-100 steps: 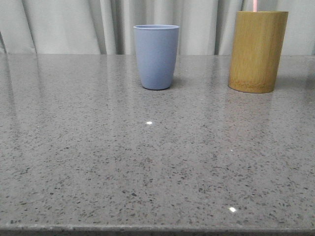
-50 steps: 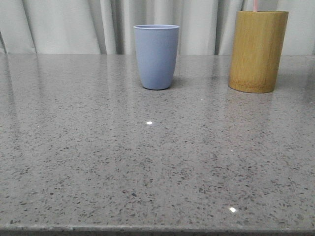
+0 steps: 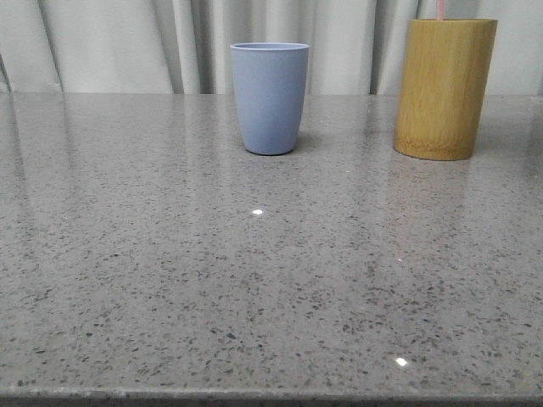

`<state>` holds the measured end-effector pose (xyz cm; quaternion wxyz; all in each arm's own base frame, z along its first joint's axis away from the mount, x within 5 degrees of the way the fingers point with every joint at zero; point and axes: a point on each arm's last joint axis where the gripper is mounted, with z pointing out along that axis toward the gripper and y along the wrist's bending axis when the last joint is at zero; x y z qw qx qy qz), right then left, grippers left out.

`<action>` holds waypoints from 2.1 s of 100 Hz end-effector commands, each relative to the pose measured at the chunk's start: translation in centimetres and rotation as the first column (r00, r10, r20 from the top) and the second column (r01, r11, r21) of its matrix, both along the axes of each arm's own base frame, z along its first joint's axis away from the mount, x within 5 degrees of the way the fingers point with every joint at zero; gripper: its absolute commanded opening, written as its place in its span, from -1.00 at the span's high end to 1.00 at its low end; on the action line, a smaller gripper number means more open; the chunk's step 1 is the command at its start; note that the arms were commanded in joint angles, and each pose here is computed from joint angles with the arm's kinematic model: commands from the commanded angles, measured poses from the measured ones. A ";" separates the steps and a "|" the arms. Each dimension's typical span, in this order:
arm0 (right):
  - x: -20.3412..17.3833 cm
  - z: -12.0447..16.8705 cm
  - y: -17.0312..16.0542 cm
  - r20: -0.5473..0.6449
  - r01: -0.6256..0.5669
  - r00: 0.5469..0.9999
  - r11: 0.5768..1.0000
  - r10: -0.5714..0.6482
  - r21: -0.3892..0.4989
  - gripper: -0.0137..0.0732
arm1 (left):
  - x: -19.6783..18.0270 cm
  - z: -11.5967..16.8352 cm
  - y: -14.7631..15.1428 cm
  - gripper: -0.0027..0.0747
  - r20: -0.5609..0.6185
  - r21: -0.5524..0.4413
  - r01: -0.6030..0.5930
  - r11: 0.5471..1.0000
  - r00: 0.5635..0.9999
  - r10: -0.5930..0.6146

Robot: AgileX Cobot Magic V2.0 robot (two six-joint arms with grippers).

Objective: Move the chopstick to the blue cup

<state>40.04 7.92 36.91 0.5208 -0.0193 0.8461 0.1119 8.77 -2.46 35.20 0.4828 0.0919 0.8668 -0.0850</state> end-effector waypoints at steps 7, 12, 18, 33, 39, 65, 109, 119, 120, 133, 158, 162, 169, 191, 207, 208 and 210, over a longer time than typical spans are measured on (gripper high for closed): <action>-0.8 4.0 -0.8 0.167 0.020 0.986 0.999 -0.025 0.032 0.09 | 0.3 1.4 0.0 0.20 0.095 -0.037 -0.009 0.999 0.995 0.013; -0.8 4.0 -0.9 0.168 0.022 0.985 0.999 -0.027 0.033 0.18 | 0.3 1.4 0.0 0.20 0.095 -0.037 -0.009 0.999 0.995 0.013; -0.8 4.0 -0.9 0.168 0.022 0.985 0.999 -0.027 0.033 0.27 | 0.3 1.4 0.0 0.20 0.095 -0.037 -0.009 0.999 0.995 0.013; -0.8 4.1 -0.9 0.173 0.022 0.985 0.999 -0.027 0.033 0.51 | 0.3 1.4 0.0 0.20 0.095 -0.037 -0.009 0.999 0.995 0.013; -0.8 4.1 -0.9 0.175 0.022 0.984 0.999 -0.028 0.034 0.58 | 0.3 1.4 0.0 0.20 0.095 -0.037 -0.009 0.999 0.995 0.013; -1.3 5.0 -1.0 0.207 0.023 0.978 0.999 -0.028 0.028 0.83 | 0.3 1.5 0.0 0.20 0.101 -0.035 -0.010 0.999 0.995 0.014; -6.6 11.4 -1.9 0.408 0.017 0.913 1.000 -0.024 0.022 0.83 | 0.3 1.5 0.0 0.20 0.101 -0.035 -0.010 0.999 0.995 0.014; -7.6 12.7 -1.9 0.442 0.009 0.897 1.000 -0.008 -0.001 0.83 | 0.3 1.5 0.0 0.20 0.101 -0.035 -0.010 0.999 0.995 0.014; -7.7 12.8 -1.8 0.443 0.008 0.896 1.000 -0.007 -0.001 0.83 | 0.3 1.5 0.0 0.20 0.101 -0.035 -0.010 0.999 0.995 0.014; -8.5 14.7 -1.1 0.486 -0.018 0.874 1.000 0.023 -0.015 0.83 | 0.3 1.5 0.0 0.20 0.102 -0.036 -0.010 0.999 0.995 0.014; -9.7 16.5 3.2 0.518 -0.160 0.844 0.987 0.141 -0.008 0.83 | 0.3 1.5 0.0 0.20 0.102 -0.036 -0.010 0.999 0.995 0.014; -9.9 16.4 4.2 0.520 -0.190 0.838 0.982 0.166 -0.007 0.83 | 0.3 1.5 0.0 0.20 0.102 -0.036 -0.010 0.999 0.995 0.014; -9.8 16.0 5.9 0.525 -0.232 0.827 0.973 0.200 -0.005 0.83 | 0.3 1.5 0.0 0.20 0.100 -0.037 -0.010 0.999 0.995 0.013; -8.8 14.3 9.8 0.524 -0.314 0.809 0.949 0.268 -0.001 0.83 | 0.3 1.5 -0.1 0.20 0.097 -0.040 -0.009 0.999 0.995 0.012; -7.7 13.2 11.1 0.534 -0.329 0.802 0.944 0.267 0.022 0.83 | 0.3 1.4 -0.1 0.20 0.093 -0.041 -0.008 0.999 0.996 0.012; -7.6 13.1 11.2 0.535 -0.329 0.802 0.944 0.267 0.022 0.83 | 0.3 1.4 -0.1 0.20 0.093 -0.041 -0.008 0.999 0.996 0.012; -7.5 13.0 11.3 0.533 -0.329 0.803 0.944 0.267 0.023 0.83 | 0.3 1.4 -0.1 0.20 0.093 -0.041 -0.008 0.999 0.996 0.012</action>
